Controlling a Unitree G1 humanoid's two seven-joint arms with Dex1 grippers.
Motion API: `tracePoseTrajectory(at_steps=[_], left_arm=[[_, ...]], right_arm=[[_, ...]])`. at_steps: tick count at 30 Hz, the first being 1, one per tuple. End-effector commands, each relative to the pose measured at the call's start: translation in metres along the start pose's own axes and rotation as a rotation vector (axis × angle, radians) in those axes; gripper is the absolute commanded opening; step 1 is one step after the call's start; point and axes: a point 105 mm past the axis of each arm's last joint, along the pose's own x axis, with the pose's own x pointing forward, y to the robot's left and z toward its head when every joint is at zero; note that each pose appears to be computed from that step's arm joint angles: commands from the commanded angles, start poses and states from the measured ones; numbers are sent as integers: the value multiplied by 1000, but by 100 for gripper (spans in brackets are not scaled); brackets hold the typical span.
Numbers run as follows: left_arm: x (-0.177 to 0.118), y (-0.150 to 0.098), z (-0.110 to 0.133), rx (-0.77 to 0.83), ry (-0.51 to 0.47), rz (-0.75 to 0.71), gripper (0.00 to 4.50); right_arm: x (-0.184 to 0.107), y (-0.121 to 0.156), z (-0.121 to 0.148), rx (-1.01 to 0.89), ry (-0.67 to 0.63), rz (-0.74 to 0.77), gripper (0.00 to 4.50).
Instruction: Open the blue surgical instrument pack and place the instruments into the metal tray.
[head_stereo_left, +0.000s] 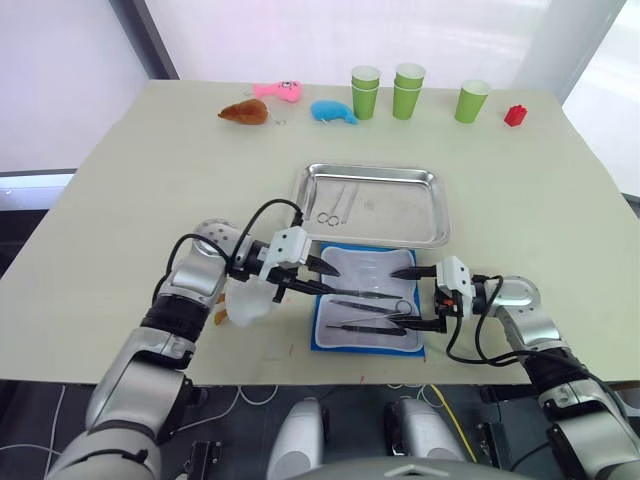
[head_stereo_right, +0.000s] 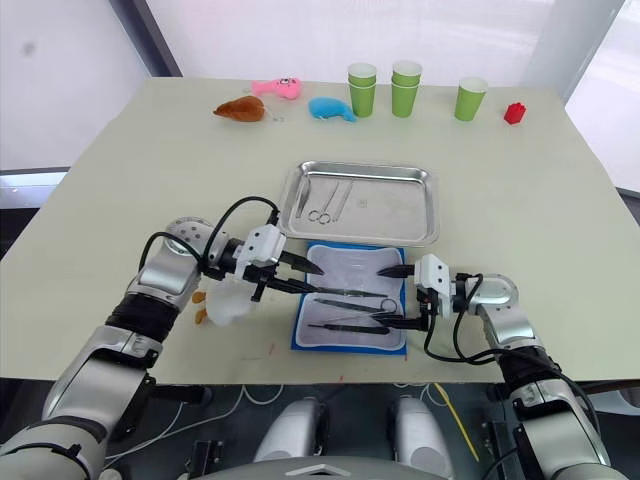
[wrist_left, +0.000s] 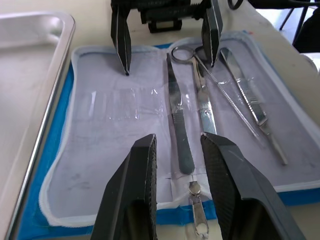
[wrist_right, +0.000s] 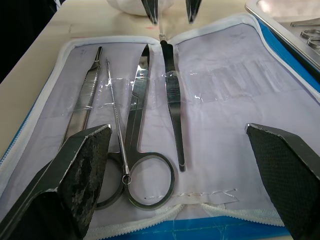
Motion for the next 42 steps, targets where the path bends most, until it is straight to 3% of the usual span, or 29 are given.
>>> tracePoseTrajectory(at_steps=[1, 14, 19, 42], left_arm=[[7, 3, -1, 36, 22, -11, 151], [18, -2, -24, -5, 90, -58, 151], [18, -5, -25, -34, 85, -77, 12], [-9, 5, 18, -34, 185, 0, 12]], right_arm=[[-3, 17, -35, 128, 97, 18, 450], [-4, 18, -35, 128, 98, 19, 450], [-3, 18, -35, 129, 98, 20, 450], [1, 20, -36, 139, 97, 35, 450]])
